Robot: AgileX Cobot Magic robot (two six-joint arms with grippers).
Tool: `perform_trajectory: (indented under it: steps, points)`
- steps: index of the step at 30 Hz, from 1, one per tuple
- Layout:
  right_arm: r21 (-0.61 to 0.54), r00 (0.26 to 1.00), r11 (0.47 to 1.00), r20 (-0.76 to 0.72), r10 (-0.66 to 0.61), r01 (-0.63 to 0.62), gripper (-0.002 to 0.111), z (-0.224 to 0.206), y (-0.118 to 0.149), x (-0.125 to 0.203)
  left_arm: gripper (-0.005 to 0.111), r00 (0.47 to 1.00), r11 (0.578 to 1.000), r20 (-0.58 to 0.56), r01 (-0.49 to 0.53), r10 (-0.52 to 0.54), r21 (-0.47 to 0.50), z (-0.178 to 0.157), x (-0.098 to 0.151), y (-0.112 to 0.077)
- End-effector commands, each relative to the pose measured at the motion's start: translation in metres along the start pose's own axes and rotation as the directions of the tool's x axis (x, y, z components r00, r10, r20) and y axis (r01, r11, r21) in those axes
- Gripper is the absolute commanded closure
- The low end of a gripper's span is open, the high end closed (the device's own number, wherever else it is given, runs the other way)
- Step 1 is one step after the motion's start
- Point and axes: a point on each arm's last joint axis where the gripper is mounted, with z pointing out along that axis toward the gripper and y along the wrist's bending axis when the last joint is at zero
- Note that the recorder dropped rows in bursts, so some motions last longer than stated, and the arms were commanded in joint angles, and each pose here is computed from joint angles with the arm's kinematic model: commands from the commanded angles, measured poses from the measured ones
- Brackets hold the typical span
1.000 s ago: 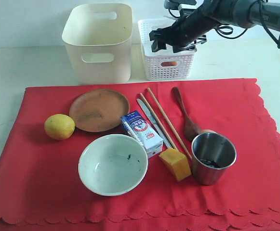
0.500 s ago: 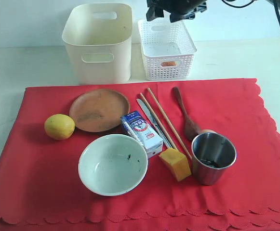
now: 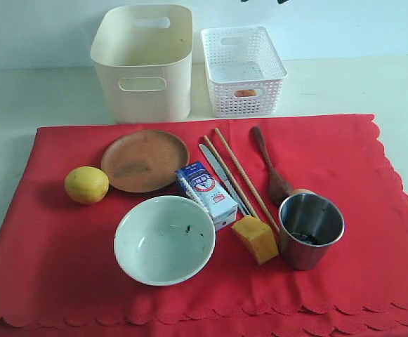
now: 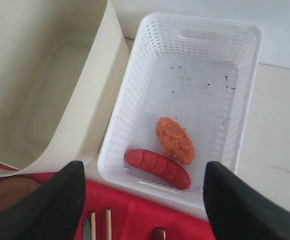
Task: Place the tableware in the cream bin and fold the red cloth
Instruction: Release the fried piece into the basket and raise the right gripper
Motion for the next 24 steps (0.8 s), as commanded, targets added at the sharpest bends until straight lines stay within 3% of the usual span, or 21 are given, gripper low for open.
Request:
perform_trajectory:
  steps: [1,5,12,24]
  points:
    - [0.047,0.998,0.999,0.056,0.01,-0.012,0.045,-0.038,0.004,-0.007,0.107,1.0,1.0,0.019,0.003,-0.003,0.001,-0.001,-0.002,0.0]
    - [0.046,0.991,0.997,0.117,0.057,-0.063,0.045,-0.07,0.012,-0.011,0.107,1.0,1.0,0.019,0.003,-0.003,0.001,-0.001,-0.002,0.0]
    - [0.012,0.977,1.0,0.211,0.013,-0.016,0.045,-0.122,0.036,-0.012,0.107,1.0,1.0,0.019,0.003,-0.003,0.001,-0.001,-0.002,0.0]
    - [0.022,0.99,1.0,0.141,-0.017,0.014,0.045,-0.128,0.036,0.007,0.107,1.0,1.0,0.019,0.003,-0.003,0.001,-0.001,-0.002,0.0]
